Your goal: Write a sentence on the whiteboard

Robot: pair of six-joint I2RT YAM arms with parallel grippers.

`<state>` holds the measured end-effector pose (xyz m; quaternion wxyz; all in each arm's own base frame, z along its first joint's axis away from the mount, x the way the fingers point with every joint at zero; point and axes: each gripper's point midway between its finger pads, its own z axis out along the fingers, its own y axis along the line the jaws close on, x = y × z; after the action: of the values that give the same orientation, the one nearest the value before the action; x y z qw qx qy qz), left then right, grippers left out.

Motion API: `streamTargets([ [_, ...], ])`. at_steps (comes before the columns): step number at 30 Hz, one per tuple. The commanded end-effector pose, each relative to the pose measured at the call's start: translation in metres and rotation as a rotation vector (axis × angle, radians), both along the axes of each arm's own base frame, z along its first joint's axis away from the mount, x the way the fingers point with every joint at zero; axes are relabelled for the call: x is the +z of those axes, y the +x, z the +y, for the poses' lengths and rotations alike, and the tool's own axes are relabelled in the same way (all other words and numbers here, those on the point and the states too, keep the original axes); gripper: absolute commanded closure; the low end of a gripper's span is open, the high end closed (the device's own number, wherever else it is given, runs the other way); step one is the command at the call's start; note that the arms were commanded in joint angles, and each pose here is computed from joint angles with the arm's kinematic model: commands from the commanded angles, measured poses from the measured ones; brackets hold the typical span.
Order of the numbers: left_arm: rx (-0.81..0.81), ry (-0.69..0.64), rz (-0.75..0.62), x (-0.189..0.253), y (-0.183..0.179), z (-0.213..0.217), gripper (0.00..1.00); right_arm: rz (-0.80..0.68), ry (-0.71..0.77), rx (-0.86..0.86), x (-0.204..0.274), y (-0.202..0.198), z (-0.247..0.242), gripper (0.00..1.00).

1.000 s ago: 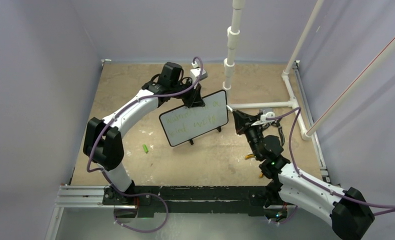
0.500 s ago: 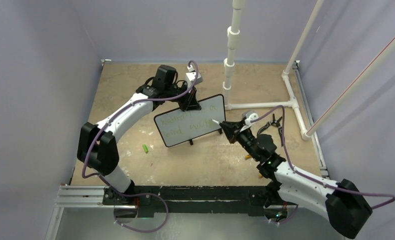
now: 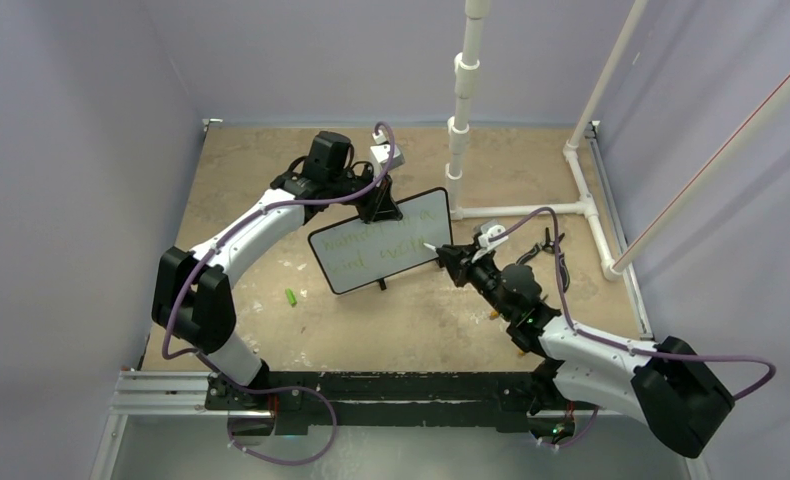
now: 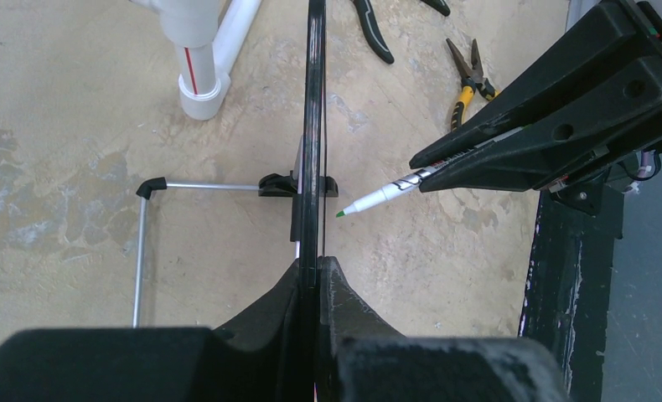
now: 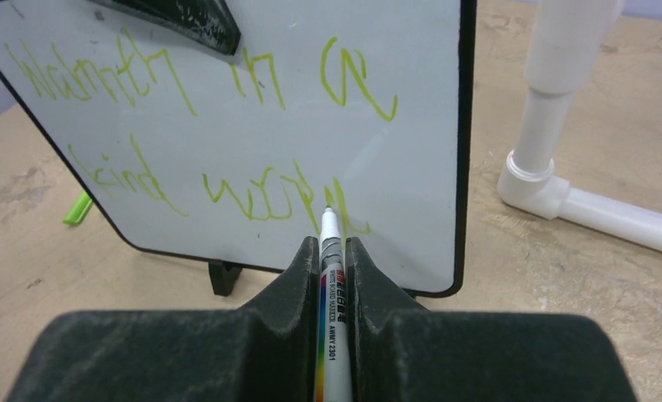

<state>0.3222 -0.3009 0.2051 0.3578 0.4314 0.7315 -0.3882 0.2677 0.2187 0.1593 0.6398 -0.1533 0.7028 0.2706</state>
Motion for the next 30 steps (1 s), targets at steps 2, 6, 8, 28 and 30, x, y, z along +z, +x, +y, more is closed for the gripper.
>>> streamTargets([
  [2,-0.052,0.061,0.161,-0.046,-0.03,0.0,1.0,-0.098,0.05,-0.053,0.036,0.016,0.0,1.0],
  [6,-0.055,0.057,0.16,-0.045,-0.03,0.0,1.0,-0.109,0.046,-0.058,0.038,0.02,0.002,1.0],
  [8,-0.057,0.057,0.162,-0.045,-0.031,0.0,1.0,-0.109,0.044,-0.06,0.038,0.021,0.002,1.0],
  [28,-0.059,0.05,0.152,-0.041,-0.031,-0.001,1.0,-0.074,0.009,-0.032,0.024,0.024,0.01,1.0],
  [30,-0.059,0.049,0.151,-0.041,-0.031,-0.001,1.0,-0.074,0.012,-0.045,0.025,0.025,0.008,1.0],
])
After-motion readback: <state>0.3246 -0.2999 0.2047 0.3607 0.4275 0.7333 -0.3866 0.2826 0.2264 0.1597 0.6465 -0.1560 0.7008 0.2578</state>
